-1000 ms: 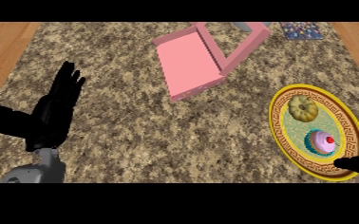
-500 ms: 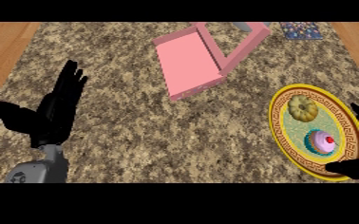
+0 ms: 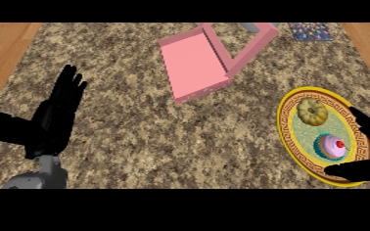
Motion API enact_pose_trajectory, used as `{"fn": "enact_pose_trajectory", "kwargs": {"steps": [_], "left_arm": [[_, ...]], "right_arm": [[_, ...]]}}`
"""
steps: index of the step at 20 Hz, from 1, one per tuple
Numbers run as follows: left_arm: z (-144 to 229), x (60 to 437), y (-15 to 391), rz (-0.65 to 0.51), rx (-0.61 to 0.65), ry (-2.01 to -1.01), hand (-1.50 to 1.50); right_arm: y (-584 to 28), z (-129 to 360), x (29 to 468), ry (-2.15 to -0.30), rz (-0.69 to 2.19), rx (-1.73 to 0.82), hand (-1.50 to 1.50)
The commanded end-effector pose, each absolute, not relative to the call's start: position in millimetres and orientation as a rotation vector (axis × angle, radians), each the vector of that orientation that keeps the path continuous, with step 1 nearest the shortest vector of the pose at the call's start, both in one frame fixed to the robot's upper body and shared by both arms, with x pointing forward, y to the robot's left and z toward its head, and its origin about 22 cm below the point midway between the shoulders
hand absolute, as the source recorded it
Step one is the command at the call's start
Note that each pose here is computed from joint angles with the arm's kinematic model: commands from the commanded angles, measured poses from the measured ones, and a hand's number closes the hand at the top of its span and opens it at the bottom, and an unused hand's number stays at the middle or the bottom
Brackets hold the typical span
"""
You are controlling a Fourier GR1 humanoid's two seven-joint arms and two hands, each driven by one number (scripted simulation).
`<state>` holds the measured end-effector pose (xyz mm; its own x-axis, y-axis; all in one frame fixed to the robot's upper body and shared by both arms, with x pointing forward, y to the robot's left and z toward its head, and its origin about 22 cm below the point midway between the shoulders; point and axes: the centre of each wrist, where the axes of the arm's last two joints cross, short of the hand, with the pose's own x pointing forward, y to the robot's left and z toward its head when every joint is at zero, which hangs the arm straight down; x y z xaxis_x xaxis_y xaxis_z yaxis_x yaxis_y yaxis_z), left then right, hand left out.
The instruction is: Pick the cupcake from the plate and place it in the cardboard box
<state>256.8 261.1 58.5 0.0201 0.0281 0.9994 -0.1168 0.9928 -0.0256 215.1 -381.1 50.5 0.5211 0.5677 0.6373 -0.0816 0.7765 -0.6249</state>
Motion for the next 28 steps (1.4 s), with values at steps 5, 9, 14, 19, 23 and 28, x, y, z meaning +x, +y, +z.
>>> {"fn": "enact_pose_trajectory", "kwargs": {"steps": [5,9,14,19,23,28], "left_arm": [[54.8,259.3,262.6,0.11,0.056,-1.56,0.0],[52.0,251.0,261.1,0.105,0.064,-1.555,0.0],[63.8,263.0,260.5,0.107,0.084,-1.549,0.0],[39.0,257.8,262.9,0.125,0.073,-1.539,0.0],[68.4,268.3,257.2,0.123,0.037,-1.536,0.0],[58.8,271.7,248.4,0.031,0.01,-1.559,0.0]], "right_arm": [[-389.7,26.9,228.3,-0.948,0.424,-0.563,-1.5],[-372.3,30.4,215.9,-0.944,0.432,-0.566,-1.5],[-368.7,22.3,218.8,-0.97,0.469,-0.608,1.5],[-371.0,26.8,223.4,-1.013,0.559,-0.696,1.5],[-366.4,25.0,224.1,-1.044,0.556,-0.743,1.5],[-232.8,55.6,260.8,-1.214,0.865,-0.752,1.5]]}}
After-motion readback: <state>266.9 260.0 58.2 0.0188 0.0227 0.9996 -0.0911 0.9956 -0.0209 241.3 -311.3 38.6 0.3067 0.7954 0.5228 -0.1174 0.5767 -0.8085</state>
